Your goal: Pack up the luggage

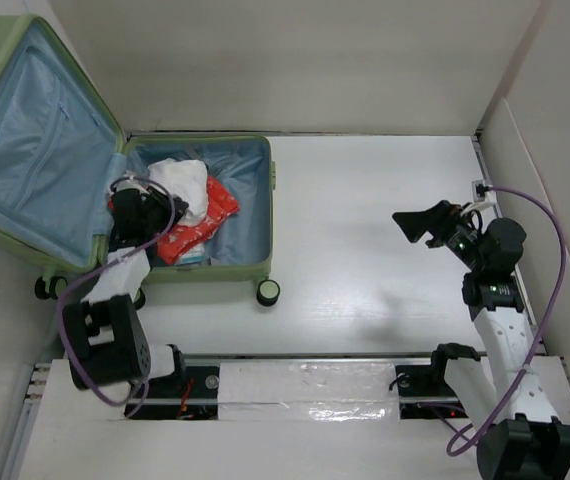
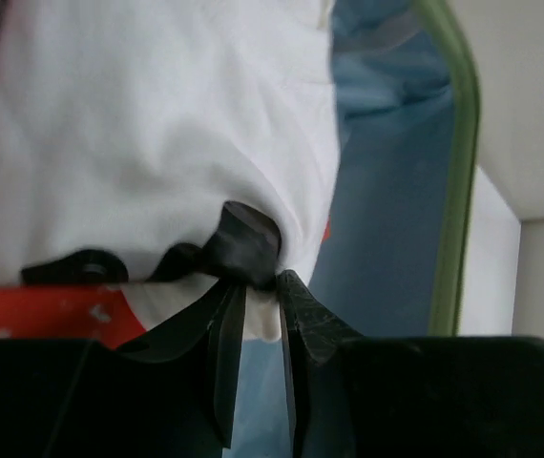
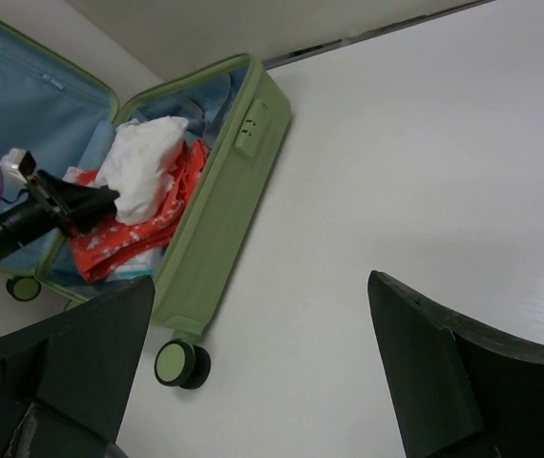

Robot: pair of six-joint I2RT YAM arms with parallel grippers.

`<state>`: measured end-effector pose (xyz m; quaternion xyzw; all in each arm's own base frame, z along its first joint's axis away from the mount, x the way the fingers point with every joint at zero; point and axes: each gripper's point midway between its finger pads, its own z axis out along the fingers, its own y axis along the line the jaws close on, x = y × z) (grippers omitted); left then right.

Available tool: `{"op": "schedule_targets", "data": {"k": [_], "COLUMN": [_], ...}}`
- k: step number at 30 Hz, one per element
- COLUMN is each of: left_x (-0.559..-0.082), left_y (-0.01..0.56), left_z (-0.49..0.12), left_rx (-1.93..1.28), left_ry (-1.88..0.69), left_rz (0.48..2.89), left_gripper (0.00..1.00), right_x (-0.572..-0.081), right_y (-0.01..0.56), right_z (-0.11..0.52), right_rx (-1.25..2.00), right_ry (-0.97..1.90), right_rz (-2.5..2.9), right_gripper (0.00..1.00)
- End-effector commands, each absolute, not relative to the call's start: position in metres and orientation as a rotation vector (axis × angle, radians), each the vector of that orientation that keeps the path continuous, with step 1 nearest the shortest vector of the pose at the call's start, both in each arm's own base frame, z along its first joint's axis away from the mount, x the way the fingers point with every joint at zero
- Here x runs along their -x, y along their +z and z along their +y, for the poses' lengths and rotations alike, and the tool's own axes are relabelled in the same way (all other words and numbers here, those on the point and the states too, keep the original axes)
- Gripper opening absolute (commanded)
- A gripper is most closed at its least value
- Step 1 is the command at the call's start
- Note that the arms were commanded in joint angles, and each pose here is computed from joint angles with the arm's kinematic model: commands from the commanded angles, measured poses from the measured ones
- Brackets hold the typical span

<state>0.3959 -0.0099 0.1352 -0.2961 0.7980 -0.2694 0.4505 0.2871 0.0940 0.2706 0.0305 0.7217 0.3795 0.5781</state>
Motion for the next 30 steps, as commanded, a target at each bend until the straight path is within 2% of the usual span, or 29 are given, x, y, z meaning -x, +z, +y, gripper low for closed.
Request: {"op": "schedule_targets", "data": {"k": [1,5,6,7,9,10,11,12,13,14,15,18,19,21,22,25,30], "left_x": [-0.391,-0.359,-0.347,-0.340,-0.325,-0.316,-0.307,-0.296,-0.276,-0.264,-0.245,-0.209,-0.186,-0.167,-0.153,-0.138,-0.132], "left_y": [0.203,0.224,0.235,0.238,0.261,0.266,0.274,0.278,0.298,0.306,0.316,0.326,0.335,0.354,0.360,0.374,0.384], "left_z": [0.036,0.067,0.070,0.073,0.073,0.076,0.078,0.079,0.087,0.092,0.097,0.125,0.144,0.153,0.162,0.171,0.181], "left_rx": [0.853,0.973,0.977,0.973,0.947,0.954,0.957,0.954,0.958,0.966,0.979,1.112,1.179,1.198,1.241,1.275,1.330], "left_ry": [-0.456,-0.262,-0.246,-0.214,-0.203,-0.178,-0.163,-0.135,-0.093,-0.056,-0.017,0.206,0.341,0.436,0.524,0.673,0.824], "left_rz": [1.715,1.626,1.593,1.586,1.539,1.527,1.507,1.506,1.424,1.385,1.352,1.304,1.222,1.163,1.118,1.083,1.033], "left_gripper": [0.18,0.22,0.30,0.33,0.35,0.34,0.34,0.33,0.33,0.32,0.32,0.29,0.29,0.31,0.32,0.39,0.41], "right_x": [-0.283,-0.288,-0.288,-0.292,-0.295,-0.294,-0.295,-0.297,-0.297,-0.296,-0.297,-0.295,-0.294,-0.288,-0.286,-0.279,-0.273], "right_y": [0.286,0.269,0.268,0.264,0.259,0.258,0.257,0.254,0.256,0.255,0.252,0.249,0.246,0.241,0.239,0.236,0.236], "right_z": [0.106,0.113,0.118,0.120,0.126,0.134,0.138,0.142,0.147,0.156,0.159,0.177,0.181,0.189,0.192,0.203,0.206], "right_rx": [0.007,0.011,0.026,0.023,0.043,0.072,0.086,0.118,0.141,0.161,0.186,0.236,0.245,0.278,0.287,0.334,0.359], "right_ry": [0.921,0.929,0.935,0.935,0.941,0.956,0.956,0.946,0.944,0.941,0.923,0.922,0.929,0.947,0.955,0.992,1.000], "right_rz": [1.625,1.660,1.658,1.668,1.683,1.687,1.690,1.696,1.693,1.697,1.707,1.713,1.719,1.725,1.729,1.733,1.735], "right_gripper": [1.00,1.00,1.00,1.00,1.00,0.93,0.83,0.67,0.22,0.08,0.00,0.00,0.07,0.17,0.25,0.37,0.40]}}
